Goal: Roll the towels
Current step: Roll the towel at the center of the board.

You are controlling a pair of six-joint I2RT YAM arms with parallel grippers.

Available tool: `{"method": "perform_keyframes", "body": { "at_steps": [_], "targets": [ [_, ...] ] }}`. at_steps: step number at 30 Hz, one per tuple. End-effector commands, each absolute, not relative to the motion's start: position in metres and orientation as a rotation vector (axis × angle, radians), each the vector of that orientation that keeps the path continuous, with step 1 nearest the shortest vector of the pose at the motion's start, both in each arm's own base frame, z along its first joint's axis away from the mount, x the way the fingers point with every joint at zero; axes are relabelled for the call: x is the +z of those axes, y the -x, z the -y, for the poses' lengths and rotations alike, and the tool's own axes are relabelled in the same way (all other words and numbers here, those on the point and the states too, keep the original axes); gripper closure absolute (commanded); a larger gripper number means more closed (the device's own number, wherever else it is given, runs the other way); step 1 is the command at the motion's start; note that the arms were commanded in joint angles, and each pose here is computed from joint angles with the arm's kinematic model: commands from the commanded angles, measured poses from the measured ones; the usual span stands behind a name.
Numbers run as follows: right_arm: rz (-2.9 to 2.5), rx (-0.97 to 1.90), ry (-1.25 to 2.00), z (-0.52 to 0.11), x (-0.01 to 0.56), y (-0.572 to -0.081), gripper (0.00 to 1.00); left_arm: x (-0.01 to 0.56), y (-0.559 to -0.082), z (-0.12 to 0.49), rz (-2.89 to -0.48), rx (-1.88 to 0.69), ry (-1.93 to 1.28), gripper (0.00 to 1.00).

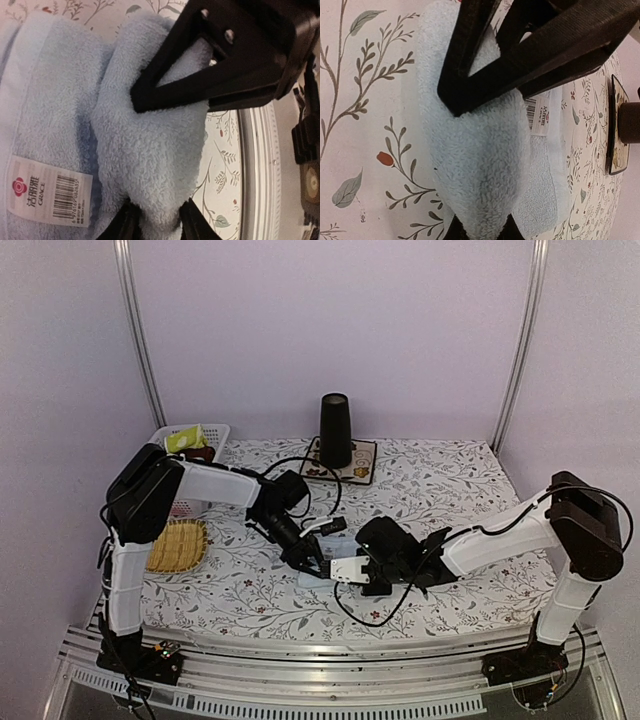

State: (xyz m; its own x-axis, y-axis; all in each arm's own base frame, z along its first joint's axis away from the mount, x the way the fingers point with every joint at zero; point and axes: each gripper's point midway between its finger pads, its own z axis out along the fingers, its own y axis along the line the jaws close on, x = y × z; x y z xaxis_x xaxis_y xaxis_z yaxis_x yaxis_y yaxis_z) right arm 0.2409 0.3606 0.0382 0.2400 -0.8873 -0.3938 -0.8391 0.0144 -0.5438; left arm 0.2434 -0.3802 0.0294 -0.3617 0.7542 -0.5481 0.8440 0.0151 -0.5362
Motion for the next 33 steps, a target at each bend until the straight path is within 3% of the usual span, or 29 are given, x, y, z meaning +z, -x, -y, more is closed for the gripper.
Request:
{"method": "perform_keyframes", "body": {
  "at_steps": [1,6,7,8,20,26,33],
  "targets": [
    [-1.662,0.106,1.844,-0.374,0.033,-0.226,0.95,-0.005,-0.247,0.348,-2.310,-1.049,-1.727,0.61],
    [-1.783,0.312,1.852,-0.369,0.031,-0.217,0.96,0.024,-0.258,0.334,-2.210,-0.834,-1.697,0.29],
    [-1.801,0.348,1.853,-0.369,0.031,-0.216,0.96,0.035,-0.261,0.331,-2.178,-0.784,-1.682,0.12],
    [-1.828,0.395,1.848,-0.369,0.031,-0.214,0.96,0.041,-0.264,0.328,-2.153,-0.739,-1.666,0.04],
    [-2.119,0.878,1.776,-0.385,0.027,-0.215,0.95,0.080,-0.265,0.302,-1.822,-0.323,-1.594,0.03],
    [-2.253,1.133,1.703,-0.395,0.026,-0.217,0.94,0.071,-0.226,0.314,-1.574,-0.201,-1.741,0.03],
    [-2.357,1.409,1.622,-0.404,0.031,-0.216,0.92,0.059,-0.226,0.327,-1.458,-0.047,-1.789,0.04]
  ]
}}
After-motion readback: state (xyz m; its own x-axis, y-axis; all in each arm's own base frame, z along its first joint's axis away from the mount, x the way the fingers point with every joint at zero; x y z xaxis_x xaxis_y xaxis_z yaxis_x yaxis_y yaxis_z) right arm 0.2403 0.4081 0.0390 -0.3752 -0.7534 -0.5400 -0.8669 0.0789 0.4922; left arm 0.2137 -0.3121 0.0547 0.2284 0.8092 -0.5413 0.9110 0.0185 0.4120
